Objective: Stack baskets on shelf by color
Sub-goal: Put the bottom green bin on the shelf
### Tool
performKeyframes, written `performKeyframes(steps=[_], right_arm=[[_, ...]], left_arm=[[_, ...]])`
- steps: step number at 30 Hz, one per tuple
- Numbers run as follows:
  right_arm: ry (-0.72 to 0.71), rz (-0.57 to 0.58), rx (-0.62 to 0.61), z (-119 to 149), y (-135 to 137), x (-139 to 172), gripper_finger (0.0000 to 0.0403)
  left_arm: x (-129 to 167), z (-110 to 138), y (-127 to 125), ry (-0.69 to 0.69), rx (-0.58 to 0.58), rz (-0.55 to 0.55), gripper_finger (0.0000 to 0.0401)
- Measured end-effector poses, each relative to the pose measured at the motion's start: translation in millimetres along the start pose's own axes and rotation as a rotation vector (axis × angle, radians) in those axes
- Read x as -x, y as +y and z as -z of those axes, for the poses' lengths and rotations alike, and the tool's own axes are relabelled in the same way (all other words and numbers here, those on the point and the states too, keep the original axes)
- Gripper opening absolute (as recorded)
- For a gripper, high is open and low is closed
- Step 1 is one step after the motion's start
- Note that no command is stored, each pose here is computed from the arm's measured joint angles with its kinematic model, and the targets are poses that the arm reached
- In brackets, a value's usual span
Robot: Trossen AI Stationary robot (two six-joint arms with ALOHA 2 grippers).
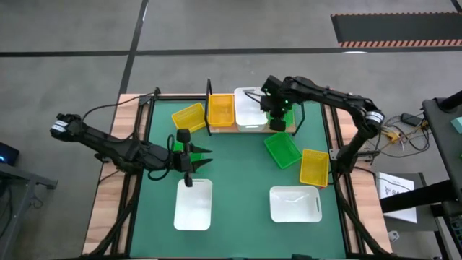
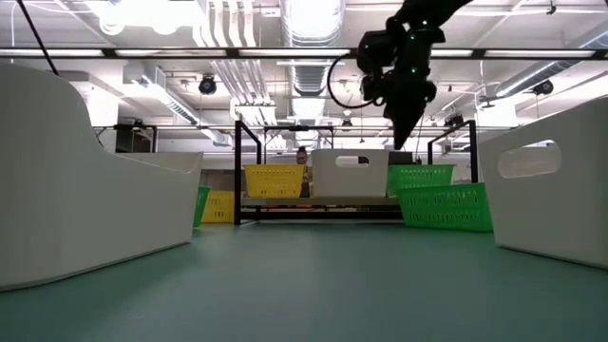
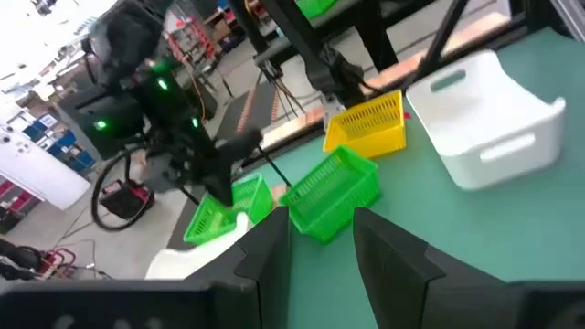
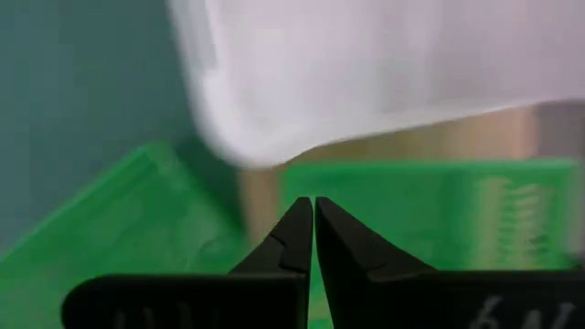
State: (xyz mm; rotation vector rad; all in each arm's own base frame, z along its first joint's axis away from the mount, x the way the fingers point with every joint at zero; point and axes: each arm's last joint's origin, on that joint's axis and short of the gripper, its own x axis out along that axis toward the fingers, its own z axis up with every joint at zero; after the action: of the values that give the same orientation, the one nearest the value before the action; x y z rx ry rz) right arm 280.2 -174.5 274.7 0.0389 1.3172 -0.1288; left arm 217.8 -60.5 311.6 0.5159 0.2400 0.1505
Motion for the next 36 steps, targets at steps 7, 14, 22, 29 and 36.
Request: performKeyframes(steps=[7,14,22,29,36], right_arm=[[0.182,-0.019,-0.065,6.1,7.1,4.4,0.0009],[0.209,0.05,-0.14,16.9,1.2,0.7,0.0009],[0.4,0.135,-0.134,37.3,8.1,-19.3,0.0009],[0.276,0.216,-0.134,20.5,7.2,-14.0,0.0009],[0.164,0.206,-0.121,9.4,5.0,-21.3,0.0009]], left_arm=[[14.8,6.2,6.9,-0.033,0.016,-0.016,0.0108],[24.0,13.7,9.4,-0.048,0.005,-0.022,0.0108],[23.3,14.7,8.5,-0.044,0.002,-0.02,0.0109],[23.5,12.8,9.5,-0.061,0.013,-0.028,0.0109],[23.4,12.6,9.5,-0.063,0.014,-0.029,0.0109]])
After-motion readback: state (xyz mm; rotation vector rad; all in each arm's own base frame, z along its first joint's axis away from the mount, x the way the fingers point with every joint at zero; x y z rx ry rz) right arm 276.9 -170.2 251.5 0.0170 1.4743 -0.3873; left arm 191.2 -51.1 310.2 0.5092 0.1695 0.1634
